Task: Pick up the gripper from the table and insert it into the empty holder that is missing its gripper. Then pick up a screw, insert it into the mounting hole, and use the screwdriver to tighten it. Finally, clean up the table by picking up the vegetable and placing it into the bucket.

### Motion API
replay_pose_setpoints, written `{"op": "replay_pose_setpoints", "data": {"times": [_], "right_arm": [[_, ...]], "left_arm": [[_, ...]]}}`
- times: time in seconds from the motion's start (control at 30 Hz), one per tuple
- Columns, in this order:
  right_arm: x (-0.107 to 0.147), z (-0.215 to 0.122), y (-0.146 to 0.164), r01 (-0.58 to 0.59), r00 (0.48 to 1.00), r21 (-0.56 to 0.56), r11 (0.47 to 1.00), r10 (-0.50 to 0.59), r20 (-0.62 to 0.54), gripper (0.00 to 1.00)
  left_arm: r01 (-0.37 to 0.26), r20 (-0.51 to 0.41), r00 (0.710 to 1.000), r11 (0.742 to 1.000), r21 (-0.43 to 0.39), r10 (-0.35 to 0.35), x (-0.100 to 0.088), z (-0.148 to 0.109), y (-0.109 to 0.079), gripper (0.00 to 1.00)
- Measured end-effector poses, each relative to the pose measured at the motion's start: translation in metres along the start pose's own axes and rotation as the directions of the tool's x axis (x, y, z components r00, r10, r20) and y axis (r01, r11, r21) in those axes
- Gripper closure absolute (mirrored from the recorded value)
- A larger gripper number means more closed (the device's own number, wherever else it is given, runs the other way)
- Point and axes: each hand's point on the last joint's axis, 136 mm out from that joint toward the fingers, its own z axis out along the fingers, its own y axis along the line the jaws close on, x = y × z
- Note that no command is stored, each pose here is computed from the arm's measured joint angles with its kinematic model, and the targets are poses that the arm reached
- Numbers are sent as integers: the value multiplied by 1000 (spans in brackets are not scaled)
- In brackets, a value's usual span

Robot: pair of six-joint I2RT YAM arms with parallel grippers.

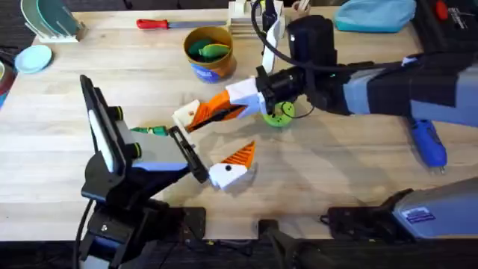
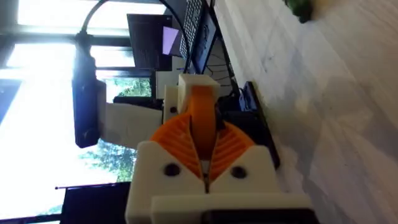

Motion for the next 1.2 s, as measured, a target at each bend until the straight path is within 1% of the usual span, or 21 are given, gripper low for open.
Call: {"op": "replay_pose_setpoints", "data": {"times": [0.23, 0.6, 0.77, 0.9, 1.03, 1.2], "right_arm": [[-11, 7, -4, -5, 1000, -1, 1000, 5, -10, 995], [-14, 10, -7, -5, 1000, 7, 1000, 6, -6, 995], [-15, 14, -8, 0, 1000, 22, 1000, 0, 8, 986], [-16, 16, -9, -6, 1000, 27, 1000, 6, 13, 877], [-11, 19, -7, -5, 1000, 23, 1000, 5, -5, 732], [-5, 20, -6, -16, 999, 4, 1000, 16, -39, 627]], "left_arm": [[-1, 1, 1000, 1000, -13, 1, 0, 0, 3, 8], [9, 2, 1000, 1000, -24, -9, 0, -1, 5, 8], [15, 3, 1000, 999, -41, -15, 0, -1, 8, 8], [15, 3, 1000, 999, -48, -14, 0, -1, 9, 8], [13, 2, 1000, 999, -31, -13, 0, -1, 6, 7], [8, 1, 1000, 1000, -16, -8, 0, -1, 3, 7]]}}
